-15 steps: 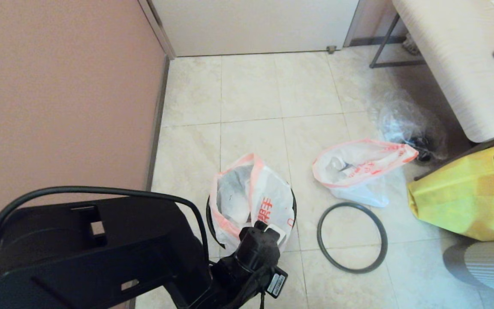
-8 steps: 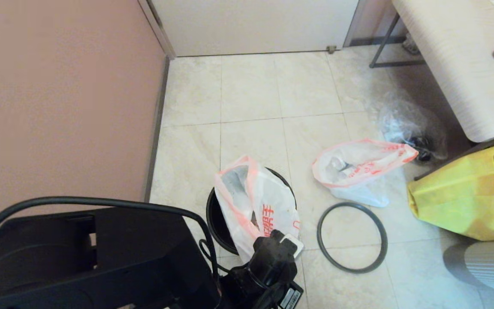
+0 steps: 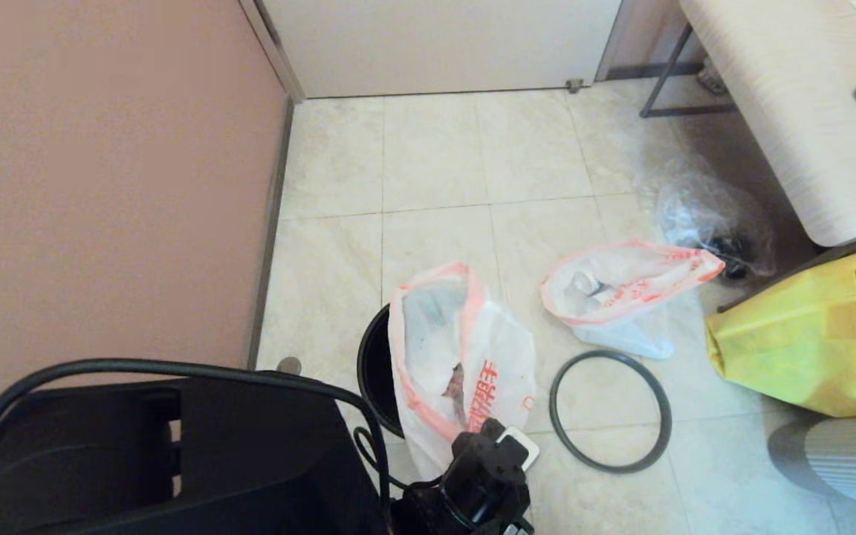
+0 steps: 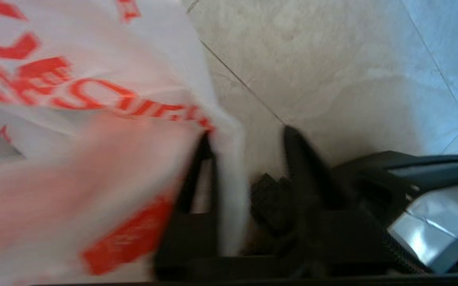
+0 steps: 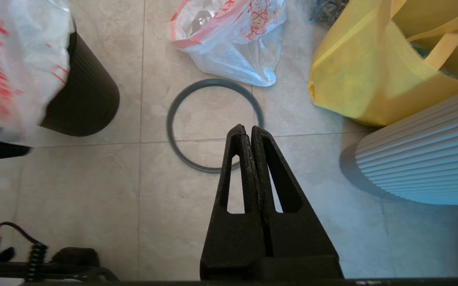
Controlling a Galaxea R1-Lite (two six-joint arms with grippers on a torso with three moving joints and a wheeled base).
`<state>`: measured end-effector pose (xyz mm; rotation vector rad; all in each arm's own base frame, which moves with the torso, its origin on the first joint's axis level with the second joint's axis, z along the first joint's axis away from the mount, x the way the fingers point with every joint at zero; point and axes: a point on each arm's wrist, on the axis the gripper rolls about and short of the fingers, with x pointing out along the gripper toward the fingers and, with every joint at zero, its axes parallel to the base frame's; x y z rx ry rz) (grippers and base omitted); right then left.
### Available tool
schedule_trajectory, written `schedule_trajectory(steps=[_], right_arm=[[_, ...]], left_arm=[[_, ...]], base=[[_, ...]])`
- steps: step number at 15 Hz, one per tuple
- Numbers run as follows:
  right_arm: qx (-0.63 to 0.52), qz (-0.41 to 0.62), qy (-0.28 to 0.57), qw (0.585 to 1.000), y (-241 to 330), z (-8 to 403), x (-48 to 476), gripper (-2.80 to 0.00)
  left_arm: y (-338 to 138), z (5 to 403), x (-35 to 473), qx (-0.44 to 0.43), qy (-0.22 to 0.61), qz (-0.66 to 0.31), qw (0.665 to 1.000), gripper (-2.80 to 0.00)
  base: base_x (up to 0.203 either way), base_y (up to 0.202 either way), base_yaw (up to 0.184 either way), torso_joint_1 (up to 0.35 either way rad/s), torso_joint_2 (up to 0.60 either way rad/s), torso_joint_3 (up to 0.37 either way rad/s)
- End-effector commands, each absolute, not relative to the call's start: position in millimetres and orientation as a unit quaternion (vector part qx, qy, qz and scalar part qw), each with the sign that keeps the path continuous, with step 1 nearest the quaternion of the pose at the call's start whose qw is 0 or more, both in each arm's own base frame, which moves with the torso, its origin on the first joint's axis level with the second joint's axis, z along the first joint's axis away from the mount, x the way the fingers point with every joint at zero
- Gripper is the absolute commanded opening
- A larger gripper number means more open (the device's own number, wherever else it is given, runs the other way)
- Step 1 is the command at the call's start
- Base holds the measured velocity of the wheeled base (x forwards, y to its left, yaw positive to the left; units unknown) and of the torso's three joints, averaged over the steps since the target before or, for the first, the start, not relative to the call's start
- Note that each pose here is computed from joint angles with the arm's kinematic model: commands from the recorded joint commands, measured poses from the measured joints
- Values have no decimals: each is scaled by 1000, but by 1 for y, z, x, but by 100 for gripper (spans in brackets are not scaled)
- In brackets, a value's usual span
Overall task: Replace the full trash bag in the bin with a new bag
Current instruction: Put the new garbage bag on the trash can
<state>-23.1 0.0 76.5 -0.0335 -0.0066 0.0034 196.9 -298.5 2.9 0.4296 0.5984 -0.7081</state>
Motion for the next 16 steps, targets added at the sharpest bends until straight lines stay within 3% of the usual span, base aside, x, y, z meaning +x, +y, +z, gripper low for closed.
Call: schedule_trajectory(steps=[1,5,8,11,13,16], right_arm=[[-24,1,-8,1000,0,79,-24,-280],[-27,-3,-19,999,0,117,-36,-280],[-13,20,26,999,1,153,-33,-280],[7,40,102,994,2,185,0,-280],[23,54,140,988,3,204,24,-280],[28,99,149,984,5,230,41,-280]], left_arm=[[-294,16,192,199,276,-342,876,0],[-265,30,167,200,295,-344,869,0],[-256,28,167,184,308,-331,873,0],[-252,41,161,141,284,-335,887,0],[-252,27,159,148,302,-332,881,0],[-253,26,167,123,271,-330,896,0]], base=[[0,0,0,0,0,0],[0,0,0,0,0,0],[0,0,0,0,0,0],[0,0,0,0,0,0],[0,0,0,0,0,0],[0,0,0,0,0,0]])
